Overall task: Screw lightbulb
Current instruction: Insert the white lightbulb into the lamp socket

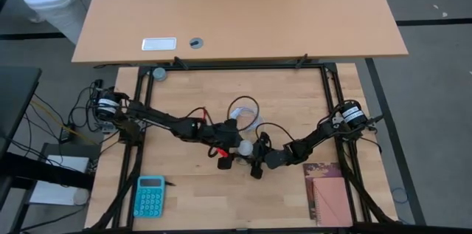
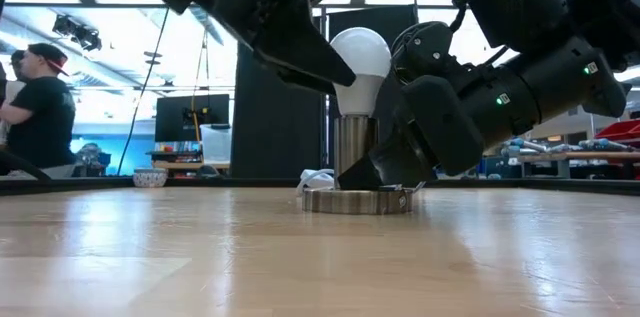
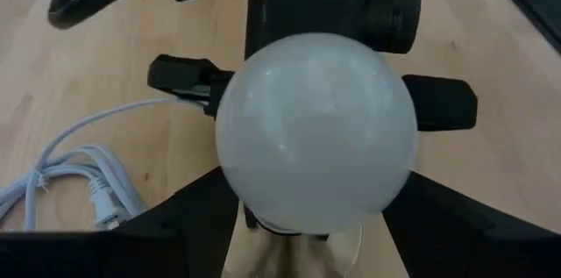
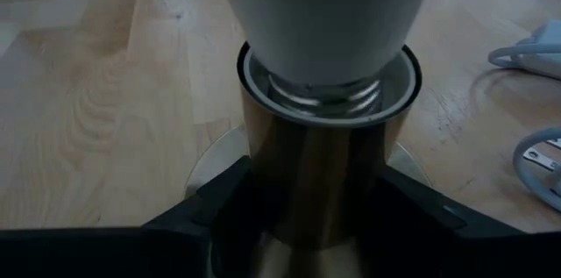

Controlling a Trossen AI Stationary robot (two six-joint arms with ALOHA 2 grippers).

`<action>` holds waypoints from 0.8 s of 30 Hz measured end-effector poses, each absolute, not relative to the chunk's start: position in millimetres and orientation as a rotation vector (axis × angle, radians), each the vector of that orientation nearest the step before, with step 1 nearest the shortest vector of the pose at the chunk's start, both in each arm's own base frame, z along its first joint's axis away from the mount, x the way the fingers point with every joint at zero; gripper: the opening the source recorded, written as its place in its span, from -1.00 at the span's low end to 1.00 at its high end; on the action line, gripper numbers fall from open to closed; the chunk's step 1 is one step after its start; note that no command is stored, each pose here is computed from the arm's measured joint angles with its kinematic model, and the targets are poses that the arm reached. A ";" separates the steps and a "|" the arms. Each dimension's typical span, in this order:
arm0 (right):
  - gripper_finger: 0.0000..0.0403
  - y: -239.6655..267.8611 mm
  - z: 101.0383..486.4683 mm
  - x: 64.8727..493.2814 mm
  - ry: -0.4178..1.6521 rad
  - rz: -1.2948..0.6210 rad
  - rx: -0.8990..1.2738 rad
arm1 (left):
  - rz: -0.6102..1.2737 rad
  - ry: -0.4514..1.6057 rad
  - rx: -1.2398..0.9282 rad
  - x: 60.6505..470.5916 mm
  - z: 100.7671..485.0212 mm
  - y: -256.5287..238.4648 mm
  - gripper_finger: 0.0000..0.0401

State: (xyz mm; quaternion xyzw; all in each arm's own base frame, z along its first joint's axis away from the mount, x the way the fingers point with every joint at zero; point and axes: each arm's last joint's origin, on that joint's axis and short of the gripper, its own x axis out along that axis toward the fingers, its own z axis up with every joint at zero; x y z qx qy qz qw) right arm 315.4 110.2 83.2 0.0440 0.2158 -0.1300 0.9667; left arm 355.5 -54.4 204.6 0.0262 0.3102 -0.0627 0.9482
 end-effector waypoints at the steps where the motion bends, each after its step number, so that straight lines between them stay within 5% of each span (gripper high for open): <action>1: -0.02 110.2 83.2 315.4 0.437 -0.263 0.088 | -0.133 0.644 0.065 356.6 208.3 -55.4 0.34; 24: -0.02 110.4 83.9 315.9 0.428 -0.259 0.088 | -0.137 0.776 0.120 363.6 210.3 -57.3 0.34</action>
